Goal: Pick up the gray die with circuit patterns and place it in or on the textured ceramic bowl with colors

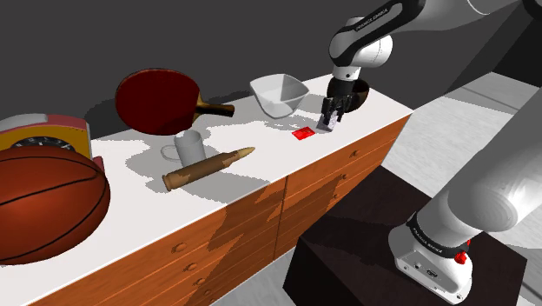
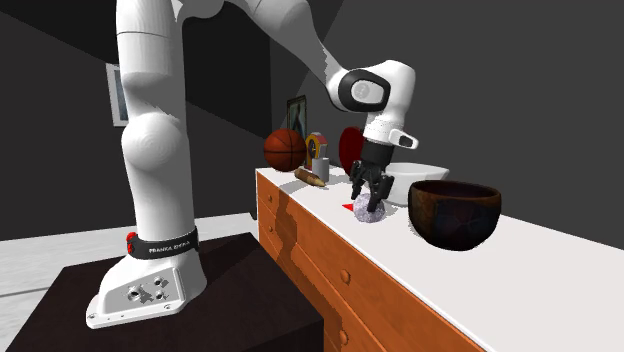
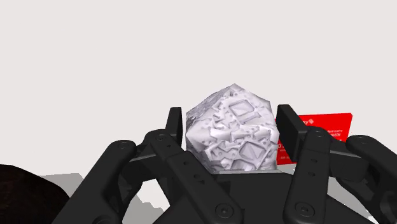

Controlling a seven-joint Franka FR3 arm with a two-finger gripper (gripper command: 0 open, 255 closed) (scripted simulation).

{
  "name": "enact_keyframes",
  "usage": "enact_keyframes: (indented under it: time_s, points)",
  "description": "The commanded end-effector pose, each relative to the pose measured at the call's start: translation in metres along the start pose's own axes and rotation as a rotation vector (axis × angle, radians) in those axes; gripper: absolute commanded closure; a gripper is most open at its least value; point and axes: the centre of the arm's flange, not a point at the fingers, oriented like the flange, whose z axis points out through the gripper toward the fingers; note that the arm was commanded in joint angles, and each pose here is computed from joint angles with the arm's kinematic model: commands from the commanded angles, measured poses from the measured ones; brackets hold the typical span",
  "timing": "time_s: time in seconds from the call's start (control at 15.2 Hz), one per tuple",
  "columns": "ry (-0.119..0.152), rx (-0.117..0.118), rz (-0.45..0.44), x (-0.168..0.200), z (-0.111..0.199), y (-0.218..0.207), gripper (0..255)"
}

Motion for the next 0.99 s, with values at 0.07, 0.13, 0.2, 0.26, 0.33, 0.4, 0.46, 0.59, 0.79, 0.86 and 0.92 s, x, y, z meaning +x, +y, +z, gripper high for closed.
enact_keyframes:
  time_s: [0.07, 0.13, 0.2, 0.26, 0.33, 0.4, 0.46, 0.59, 0.79, 0.86, 0.92]
  points:
    - [-0.003, -0.001, 0.003, -0.002, -0.003, 0.0, 255]
    - [-0.003, -0.001, 0.003, -0.002, -0.008, -0.001, 255]
    - [-0.003, -0.001, 0.003, -0.003, -0.013, -0.002, 255]
    - [-0.003, -0.001, 0.003, -0.004, -0.018, -0.003, 255]
    - [-0.003, -0.001, 0.003, -0.005, -0.024, -0.004, 255]
    - [-0.003, -0.001, 0.003, -0.005, -0.029, -0.004, 255]
    - [-0.003, -0.001, 0.003, -0.006, -0.034, -0.005, 255]
    - [-0.003, -0.001, 0.003, -0.008, -0.044, -0.007, 255]
    - [-0.003, -0.001, 0.003, -0.01, -0.06, -0.01, 255]
    - [-0.003, -0.001, 0.003, -0.011, -0.065, -0.011, 255]
    - [-0.003, -0.001, 0.003, -0.011, -0.07, -0.012, 255]
